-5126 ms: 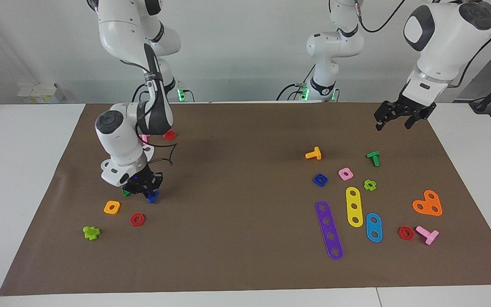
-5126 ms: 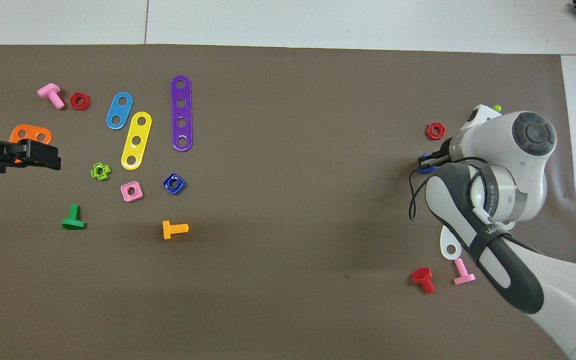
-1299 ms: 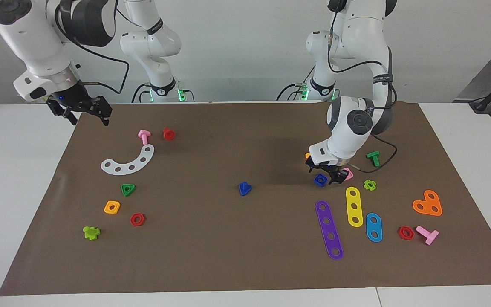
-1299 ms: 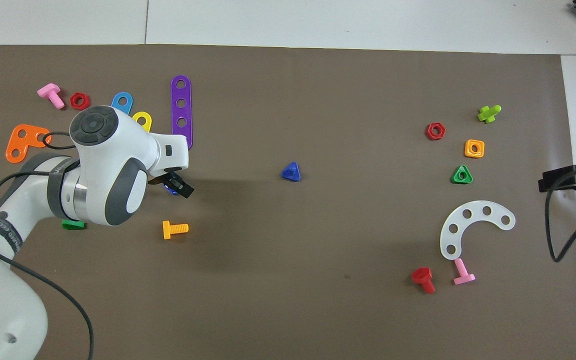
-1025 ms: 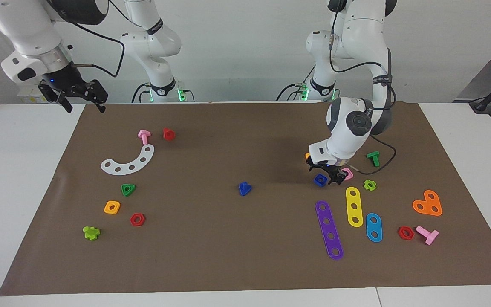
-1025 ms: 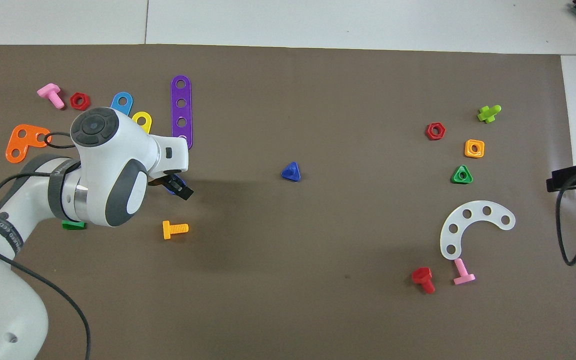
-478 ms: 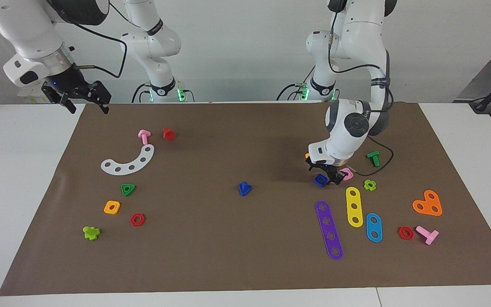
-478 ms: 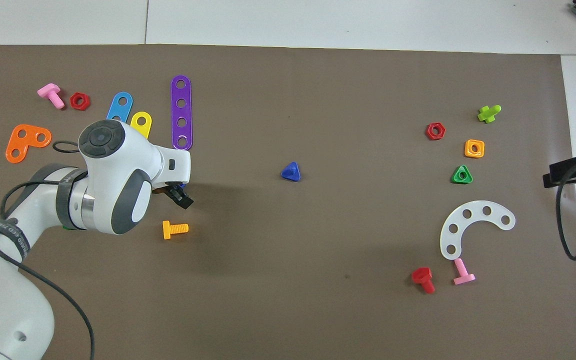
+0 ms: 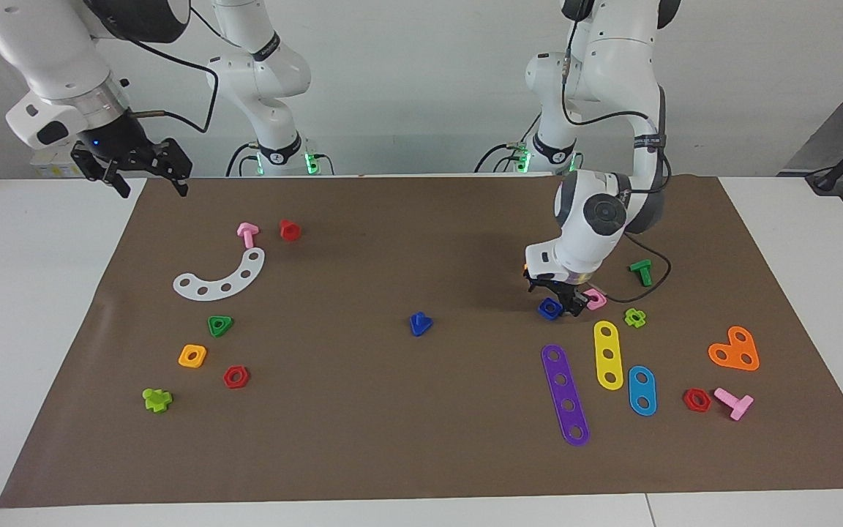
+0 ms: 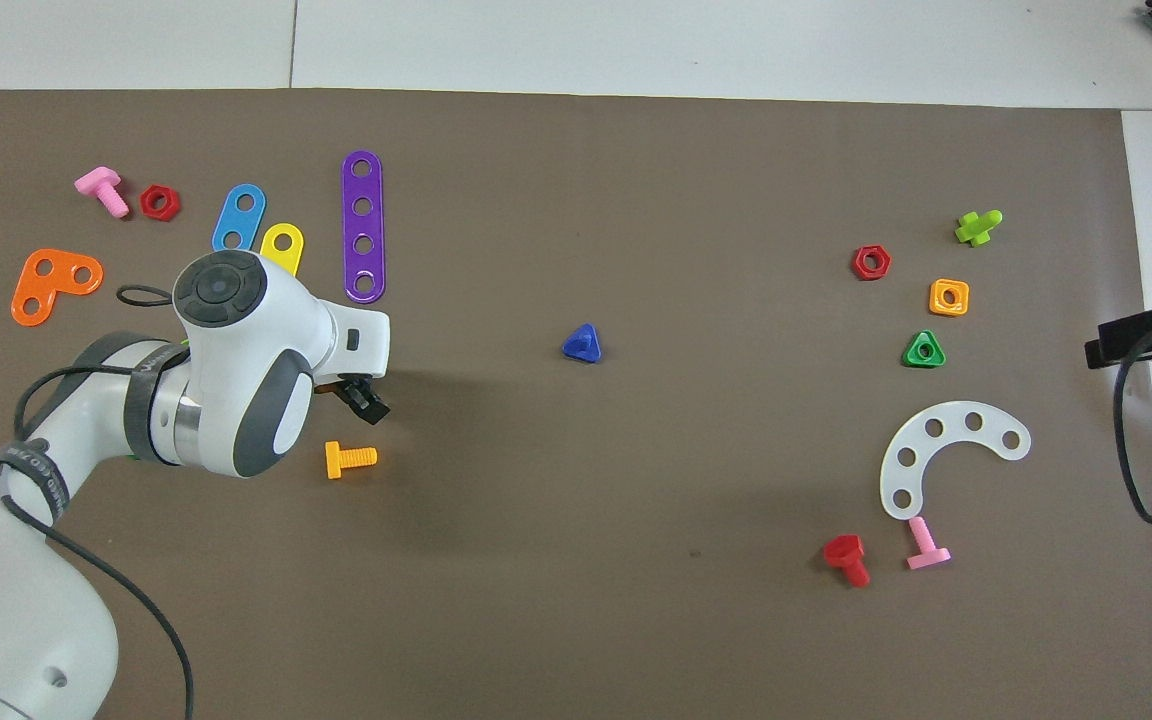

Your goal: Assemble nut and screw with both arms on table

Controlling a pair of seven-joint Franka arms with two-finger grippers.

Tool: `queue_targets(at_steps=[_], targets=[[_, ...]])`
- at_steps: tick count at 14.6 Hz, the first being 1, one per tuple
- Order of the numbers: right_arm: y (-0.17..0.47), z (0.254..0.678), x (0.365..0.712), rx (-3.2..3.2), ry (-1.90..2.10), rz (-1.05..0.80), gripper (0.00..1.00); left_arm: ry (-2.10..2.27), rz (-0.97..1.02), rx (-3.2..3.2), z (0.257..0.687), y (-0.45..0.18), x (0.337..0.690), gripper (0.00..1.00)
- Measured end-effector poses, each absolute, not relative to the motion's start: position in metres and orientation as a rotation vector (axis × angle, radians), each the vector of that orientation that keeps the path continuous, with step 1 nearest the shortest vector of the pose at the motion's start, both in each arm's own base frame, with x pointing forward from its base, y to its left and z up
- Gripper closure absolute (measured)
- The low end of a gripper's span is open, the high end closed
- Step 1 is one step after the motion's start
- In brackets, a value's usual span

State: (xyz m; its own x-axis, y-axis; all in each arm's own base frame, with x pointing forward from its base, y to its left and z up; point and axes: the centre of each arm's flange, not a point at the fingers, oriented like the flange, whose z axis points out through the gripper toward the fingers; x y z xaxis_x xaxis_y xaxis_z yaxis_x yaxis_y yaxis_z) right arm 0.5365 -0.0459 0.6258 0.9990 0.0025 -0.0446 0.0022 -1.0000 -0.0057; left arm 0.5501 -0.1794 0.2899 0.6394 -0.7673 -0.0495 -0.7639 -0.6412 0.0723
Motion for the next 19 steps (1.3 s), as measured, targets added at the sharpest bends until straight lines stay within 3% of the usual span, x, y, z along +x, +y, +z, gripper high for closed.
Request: queue_targets(at_steps=[6,14,19], targets=[[-0.032,0.626,0.538,-3.135,-0.045,0.070,0.00,-1.316,-0.115,2.804,0.291,-0.179,0.547,0.21],[-0.030,0.626,0.538,-3.135,-0.049,0.070,0.00,-1.325,-0.097,2.807,0.295,-0.180,0.547,0.52],[-0.030,0.626,0.538,-3.135,-0.049,0.070,0.00,-1.303,-0.099,2.818,0.295,-0.180,0.546,0.53]])
